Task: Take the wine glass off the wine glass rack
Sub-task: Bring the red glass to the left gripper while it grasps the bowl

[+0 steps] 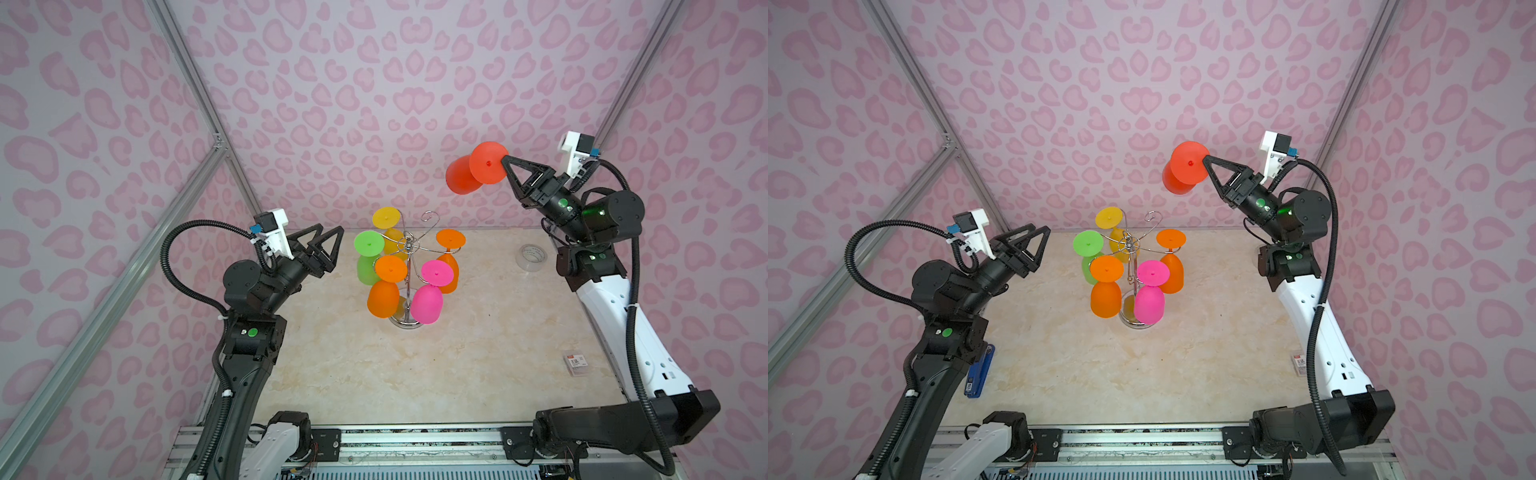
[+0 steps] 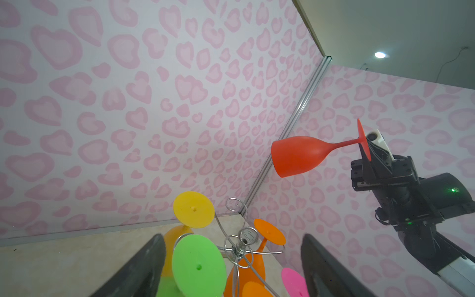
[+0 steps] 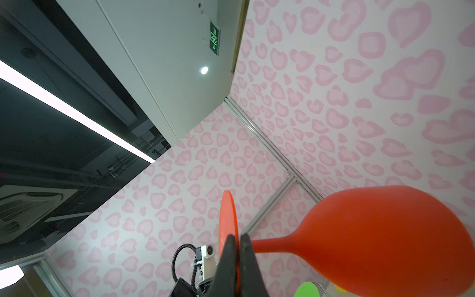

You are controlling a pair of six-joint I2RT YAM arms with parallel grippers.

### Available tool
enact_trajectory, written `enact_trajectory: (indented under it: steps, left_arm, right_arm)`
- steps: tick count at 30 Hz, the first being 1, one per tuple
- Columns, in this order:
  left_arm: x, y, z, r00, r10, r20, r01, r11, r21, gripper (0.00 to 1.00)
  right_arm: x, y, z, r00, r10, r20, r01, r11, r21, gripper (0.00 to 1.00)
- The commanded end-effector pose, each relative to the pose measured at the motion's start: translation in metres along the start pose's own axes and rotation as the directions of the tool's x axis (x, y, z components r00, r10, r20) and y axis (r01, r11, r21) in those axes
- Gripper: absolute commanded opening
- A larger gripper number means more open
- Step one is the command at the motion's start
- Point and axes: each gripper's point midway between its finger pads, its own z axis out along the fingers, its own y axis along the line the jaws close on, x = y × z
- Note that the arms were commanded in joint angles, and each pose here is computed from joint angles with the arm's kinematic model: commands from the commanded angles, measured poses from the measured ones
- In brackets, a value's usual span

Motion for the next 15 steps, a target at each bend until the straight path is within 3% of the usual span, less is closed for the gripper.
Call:
enact_trajectory:
  steps: [1,6,11,15]
  left_arm:
    - [-0.009,-0.032,0.007,1.000,0.021,0.004,-0.021,0.987,0.162,0.84]
    - [0.001,-0.048,0.023,0.999,0.029,-0.019,-0.023,0.959,0.282,0.81]
    - [0.006,-0.035,0.037,0.999,-0.045,0.013,0.039,0.955,0.293,0.81]
    - [0.014,-0.034,0.042,0.997,-0.072,0.013,0.063,0.938,0.341,0.79]
  right_arm:
    - [0.008,0.030,0.003,0.999,-0.049,0.001,0.049,0.996,-0.073,0.00]
    - [0.050,0.049,0.027,0.997,0.026,-0.079,-0.041,0.978,-0.204,0.00]
    - [0.077,0.052,0.047,0.981,0.133,-0.143,-0.173,0.933,-0.317,0.00]
    - [0.092,0.045,0.059,0.964,0.194,-0.183,-0.247,0.908,-0.339,0.00]
